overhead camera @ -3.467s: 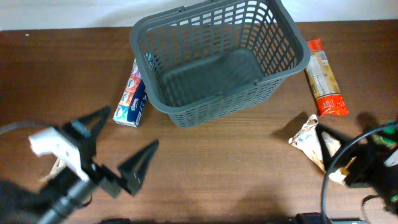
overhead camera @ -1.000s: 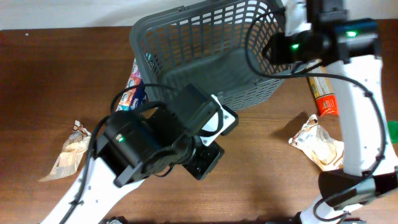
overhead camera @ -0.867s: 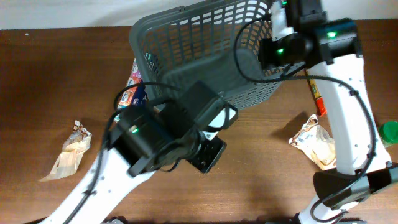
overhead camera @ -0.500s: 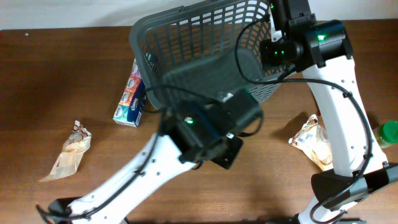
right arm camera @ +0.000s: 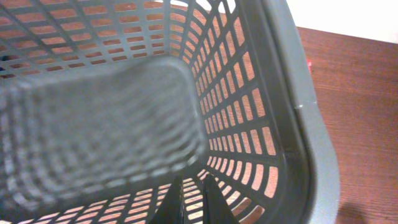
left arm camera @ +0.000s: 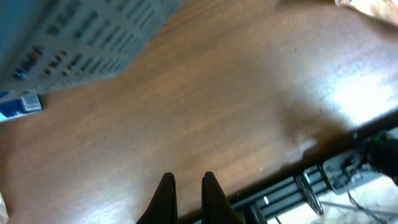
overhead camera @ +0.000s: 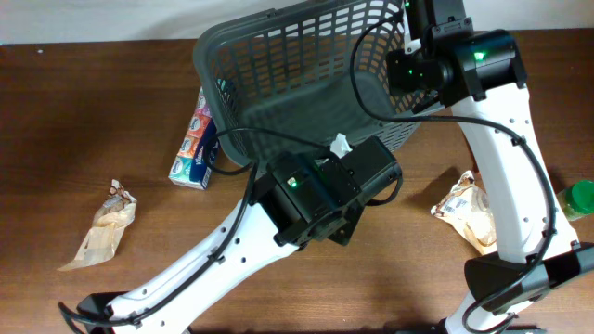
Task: Pack container
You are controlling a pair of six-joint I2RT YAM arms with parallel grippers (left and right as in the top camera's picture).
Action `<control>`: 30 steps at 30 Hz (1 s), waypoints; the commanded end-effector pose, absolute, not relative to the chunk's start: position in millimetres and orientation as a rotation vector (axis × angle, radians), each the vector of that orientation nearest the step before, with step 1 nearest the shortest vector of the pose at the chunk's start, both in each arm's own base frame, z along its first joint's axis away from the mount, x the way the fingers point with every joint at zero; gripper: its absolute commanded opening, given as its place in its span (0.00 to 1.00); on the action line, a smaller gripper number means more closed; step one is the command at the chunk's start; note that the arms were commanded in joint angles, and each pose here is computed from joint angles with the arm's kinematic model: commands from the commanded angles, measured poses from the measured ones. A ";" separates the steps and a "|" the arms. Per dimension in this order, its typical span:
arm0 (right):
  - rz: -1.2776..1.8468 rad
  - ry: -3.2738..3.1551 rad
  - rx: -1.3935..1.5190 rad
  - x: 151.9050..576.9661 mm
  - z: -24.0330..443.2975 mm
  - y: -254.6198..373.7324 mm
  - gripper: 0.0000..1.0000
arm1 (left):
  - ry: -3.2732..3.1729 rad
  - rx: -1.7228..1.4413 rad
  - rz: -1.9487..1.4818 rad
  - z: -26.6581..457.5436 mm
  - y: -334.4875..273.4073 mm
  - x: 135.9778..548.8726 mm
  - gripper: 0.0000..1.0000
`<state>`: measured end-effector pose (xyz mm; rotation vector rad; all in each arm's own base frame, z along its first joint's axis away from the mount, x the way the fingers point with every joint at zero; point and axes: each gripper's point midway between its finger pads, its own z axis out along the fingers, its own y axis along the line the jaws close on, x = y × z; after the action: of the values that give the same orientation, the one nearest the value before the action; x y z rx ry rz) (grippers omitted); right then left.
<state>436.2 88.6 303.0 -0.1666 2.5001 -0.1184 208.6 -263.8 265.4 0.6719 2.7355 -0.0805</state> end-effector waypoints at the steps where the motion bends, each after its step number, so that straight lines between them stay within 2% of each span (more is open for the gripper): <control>1: -0.089 2.507 -0.171 439.1 300.1 93.0 0.04 | 2.682 0.615 -0.068 274.5 -263.2 219.0 0.02; 11: -0.119 2.564 -0.171 434.1 287.9 86.9 0.04 | 2.668 0.552 -0.087 277.3 -260.8 233.6 0.02; 20: -0.141 2.606 -0.089 432.5 282.9 56.3 0.04 | 2.682 0.430 -0.068 278.0 -240.3 257.2 0.02; 30: -0.072 2.651 -0.069 429.9 274.7 50.1 0.04 | 2.702 0.440 -0.095 276.3 -242.6 253.1 0.02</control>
<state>427.3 44.9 278.9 -0.0600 2.6381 -0.1125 254.8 -241.8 271.3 0.4567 2.7047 -0.0677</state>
